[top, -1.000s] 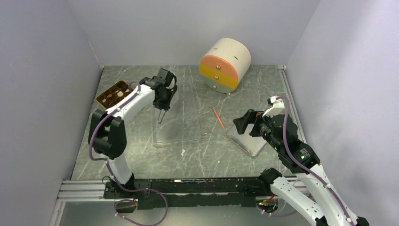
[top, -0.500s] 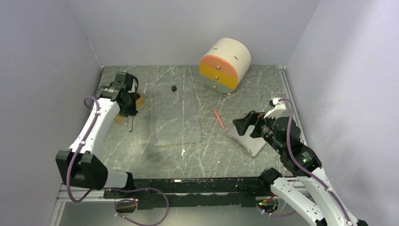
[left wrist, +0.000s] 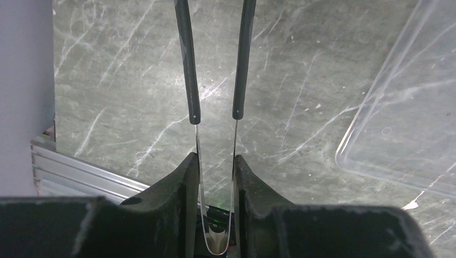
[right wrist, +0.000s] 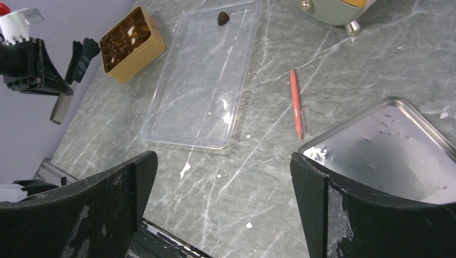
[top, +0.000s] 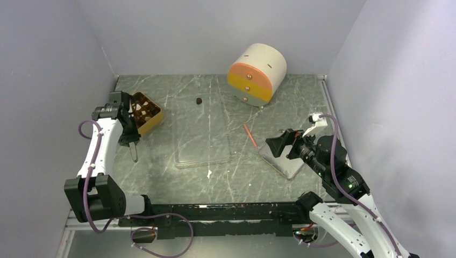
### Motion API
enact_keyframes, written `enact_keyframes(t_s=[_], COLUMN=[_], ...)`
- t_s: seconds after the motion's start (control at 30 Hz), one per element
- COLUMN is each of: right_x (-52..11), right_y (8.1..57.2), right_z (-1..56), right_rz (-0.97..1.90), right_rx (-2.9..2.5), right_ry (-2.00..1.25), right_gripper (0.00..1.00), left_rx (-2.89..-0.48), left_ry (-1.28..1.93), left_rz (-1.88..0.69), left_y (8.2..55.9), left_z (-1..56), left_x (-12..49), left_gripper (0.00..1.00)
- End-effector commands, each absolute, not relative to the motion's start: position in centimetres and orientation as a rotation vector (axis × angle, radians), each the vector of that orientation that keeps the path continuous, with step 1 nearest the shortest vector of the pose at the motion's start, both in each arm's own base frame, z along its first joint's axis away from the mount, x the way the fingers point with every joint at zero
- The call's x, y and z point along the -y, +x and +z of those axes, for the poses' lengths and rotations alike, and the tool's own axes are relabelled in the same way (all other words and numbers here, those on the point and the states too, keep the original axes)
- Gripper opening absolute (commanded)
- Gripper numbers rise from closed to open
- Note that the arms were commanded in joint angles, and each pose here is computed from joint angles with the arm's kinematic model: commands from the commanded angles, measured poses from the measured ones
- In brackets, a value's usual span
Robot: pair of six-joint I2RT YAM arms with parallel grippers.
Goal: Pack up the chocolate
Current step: Pick up the fake chocolate from the plate, then place the fake chocolate in the packing box.
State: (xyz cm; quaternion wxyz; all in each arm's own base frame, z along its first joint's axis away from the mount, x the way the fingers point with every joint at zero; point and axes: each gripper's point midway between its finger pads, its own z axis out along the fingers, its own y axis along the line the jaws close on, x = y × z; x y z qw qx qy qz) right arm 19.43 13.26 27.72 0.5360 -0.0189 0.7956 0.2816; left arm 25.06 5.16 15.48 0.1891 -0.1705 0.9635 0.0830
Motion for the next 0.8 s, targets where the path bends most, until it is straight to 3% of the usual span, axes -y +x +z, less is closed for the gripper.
enact_keyframes(t_s=[0.0, 0.77], right_x=[-14.1, -13.4], right_y=[19.1, 18.8], right_z=[29.9, 30.9], right_rz=[0.728, 0.683], right_rx=[-1.819, -1.799], right_ry=[-0.088, -0.105], right_gripper=[1.00, 1.00], left_rx=[-2.704, -2.723], left_ry=[-0.536, -0.568], left_rz=[0.152, 0.071], left_y=[24.9, 27.0], left_z=[15.0, 12.3], left_x=[-5.0, -4.9], left_gripper=[0.28, 0.31])
